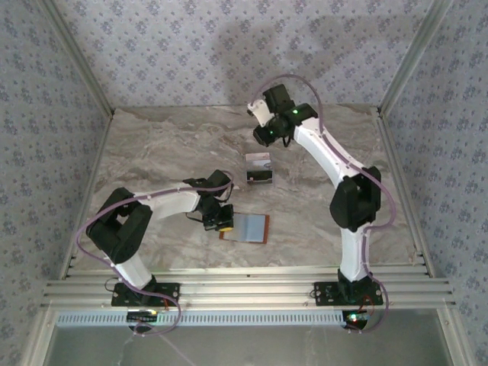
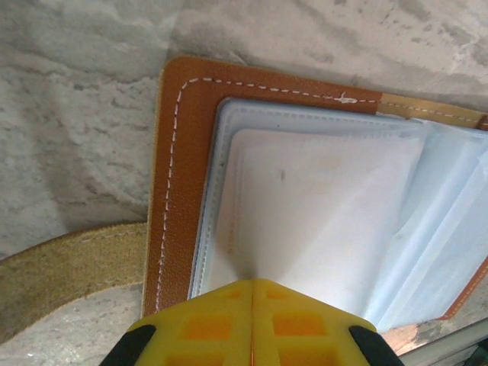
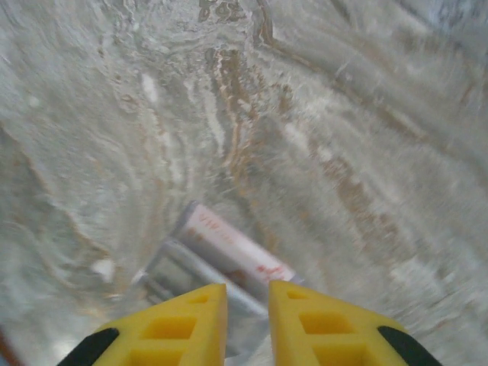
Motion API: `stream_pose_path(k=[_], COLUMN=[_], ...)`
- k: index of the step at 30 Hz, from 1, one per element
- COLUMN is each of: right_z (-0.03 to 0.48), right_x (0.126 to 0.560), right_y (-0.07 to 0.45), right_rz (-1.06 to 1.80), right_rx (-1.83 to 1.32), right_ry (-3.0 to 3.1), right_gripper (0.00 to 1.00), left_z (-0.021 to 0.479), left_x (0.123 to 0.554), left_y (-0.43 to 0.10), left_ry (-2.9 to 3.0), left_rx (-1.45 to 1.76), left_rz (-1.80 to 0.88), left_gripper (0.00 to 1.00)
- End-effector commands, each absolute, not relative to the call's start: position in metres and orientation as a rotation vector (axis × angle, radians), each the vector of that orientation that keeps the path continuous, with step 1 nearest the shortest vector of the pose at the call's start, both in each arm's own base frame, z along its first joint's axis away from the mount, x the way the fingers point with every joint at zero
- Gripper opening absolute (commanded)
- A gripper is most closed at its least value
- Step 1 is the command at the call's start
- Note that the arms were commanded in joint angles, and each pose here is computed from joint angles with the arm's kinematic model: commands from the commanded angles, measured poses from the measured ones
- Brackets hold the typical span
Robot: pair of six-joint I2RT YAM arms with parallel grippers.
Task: Take the credit cards out of the card holder
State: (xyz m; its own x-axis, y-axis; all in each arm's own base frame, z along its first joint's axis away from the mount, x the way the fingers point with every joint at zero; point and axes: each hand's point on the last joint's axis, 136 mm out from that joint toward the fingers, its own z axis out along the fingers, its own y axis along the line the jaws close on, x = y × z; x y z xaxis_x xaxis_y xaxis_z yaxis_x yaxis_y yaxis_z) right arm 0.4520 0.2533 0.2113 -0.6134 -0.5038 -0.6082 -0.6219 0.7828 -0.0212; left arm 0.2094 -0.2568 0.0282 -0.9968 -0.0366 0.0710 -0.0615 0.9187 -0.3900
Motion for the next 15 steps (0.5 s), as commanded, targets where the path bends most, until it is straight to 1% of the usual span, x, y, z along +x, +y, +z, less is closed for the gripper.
stream_pose_path(k=[1, 5, 11, 15], right_z=[0.223, 0.213, 0.183, 0.161], right_x=[0.424, 0.390, 0.345, 0.324], right_y=[0.255, 0.262, 0.267, 0.278], right_rz=[0.510, 0.736, 0.966, 1.055], right_rx=[-0.507, -0.341, -0.156, -0.092], right_ry=[2.475, 2.557, 2.687, 2.731], right_gripper=[0.19, 0.17, 0.15, 0.14], left_z=[0.052, 0.060, 0.063, 0.058], left_x=[0.218, 0.225, 0.230, 0.230], left_y=[-0.263, -0.266, -0.259, -0.245], left_ry=[-3.063, -3.074, -3.083, -3.080], left_rx=[0.052, 0.041, 0.039, 0.063], left_rz=[0.654, 0.684, 0.671, 0.653], left_gripper=[0.09, 0.09, 0.09, 0.09])
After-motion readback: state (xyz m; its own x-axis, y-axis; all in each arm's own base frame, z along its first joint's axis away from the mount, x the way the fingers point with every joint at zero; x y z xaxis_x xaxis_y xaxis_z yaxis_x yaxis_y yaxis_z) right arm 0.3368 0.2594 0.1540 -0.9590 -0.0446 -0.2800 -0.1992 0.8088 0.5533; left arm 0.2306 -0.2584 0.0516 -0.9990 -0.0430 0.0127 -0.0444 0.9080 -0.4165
